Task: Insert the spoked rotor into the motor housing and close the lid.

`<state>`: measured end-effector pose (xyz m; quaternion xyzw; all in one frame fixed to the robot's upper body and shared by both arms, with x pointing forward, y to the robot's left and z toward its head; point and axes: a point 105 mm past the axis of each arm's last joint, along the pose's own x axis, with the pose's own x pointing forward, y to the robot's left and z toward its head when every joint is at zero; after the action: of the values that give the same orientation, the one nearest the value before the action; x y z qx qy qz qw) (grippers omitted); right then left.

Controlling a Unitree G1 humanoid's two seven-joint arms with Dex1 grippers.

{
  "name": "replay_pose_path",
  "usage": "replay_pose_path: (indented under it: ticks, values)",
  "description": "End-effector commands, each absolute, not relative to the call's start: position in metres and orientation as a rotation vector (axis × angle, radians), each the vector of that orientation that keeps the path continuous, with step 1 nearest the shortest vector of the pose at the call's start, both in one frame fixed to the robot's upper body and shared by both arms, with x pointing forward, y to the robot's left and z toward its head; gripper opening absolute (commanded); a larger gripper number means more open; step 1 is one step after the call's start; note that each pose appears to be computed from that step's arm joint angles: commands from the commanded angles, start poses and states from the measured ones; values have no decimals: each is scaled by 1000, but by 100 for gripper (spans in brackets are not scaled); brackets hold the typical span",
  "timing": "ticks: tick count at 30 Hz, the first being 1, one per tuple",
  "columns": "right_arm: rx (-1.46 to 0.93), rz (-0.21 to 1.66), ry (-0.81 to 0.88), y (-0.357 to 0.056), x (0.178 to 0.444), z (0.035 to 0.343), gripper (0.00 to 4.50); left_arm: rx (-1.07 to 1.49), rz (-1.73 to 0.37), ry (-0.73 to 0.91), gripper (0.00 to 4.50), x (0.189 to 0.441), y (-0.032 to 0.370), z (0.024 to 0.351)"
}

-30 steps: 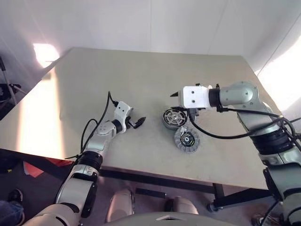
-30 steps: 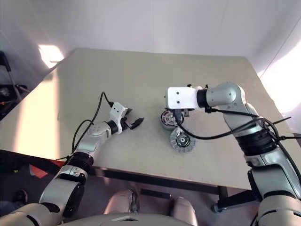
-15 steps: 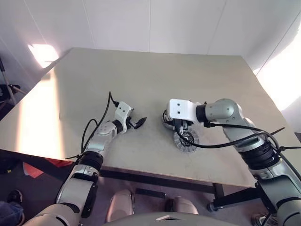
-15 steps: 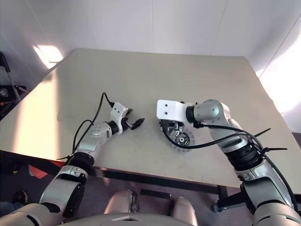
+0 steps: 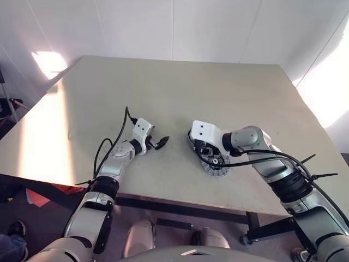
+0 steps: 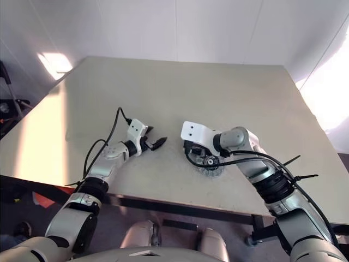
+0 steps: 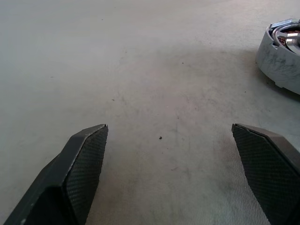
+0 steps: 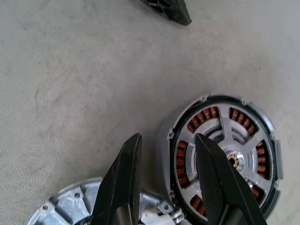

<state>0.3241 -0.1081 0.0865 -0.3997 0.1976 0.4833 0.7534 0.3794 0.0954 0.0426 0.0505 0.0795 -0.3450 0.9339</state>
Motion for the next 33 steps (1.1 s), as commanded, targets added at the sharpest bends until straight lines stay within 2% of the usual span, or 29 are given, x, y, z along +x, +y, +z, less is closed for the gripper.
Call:
replay_pose_path:
  ticks: [1, 9, 12, 16, 25, 28, 33]
  values:
    - [-904, 1030, 416, -112, 327, 92, 196, 103, -696, 124, 450, 381, 97, 53]
    - [-914, 1047, 455, -116, 322, 85, 196, 99, -700, 126, 450, 379, 95, 52]
    - [-912, 1047, 473, -117, 323, 80, 139, 99, -697, 125, 450, 381, 96, 53]
    - [-920, 1042, 475, -118, 326, 80, 3, 100, -694, 126, 450, 381, 97, 53]
    - [-1005, 1077, 401, -123, 332, 92, 3, 100, -690, 128, 450, 381, 98, 52]
    - [-1121, 1103, 343, -132, 336, 104, 3, 100, -690, 128, 450, 381, 98, 52]
    - [-1445, 1228, 272, -155, 331, 115, 3, 99, -692, 126, 450, 382, 96, 52]
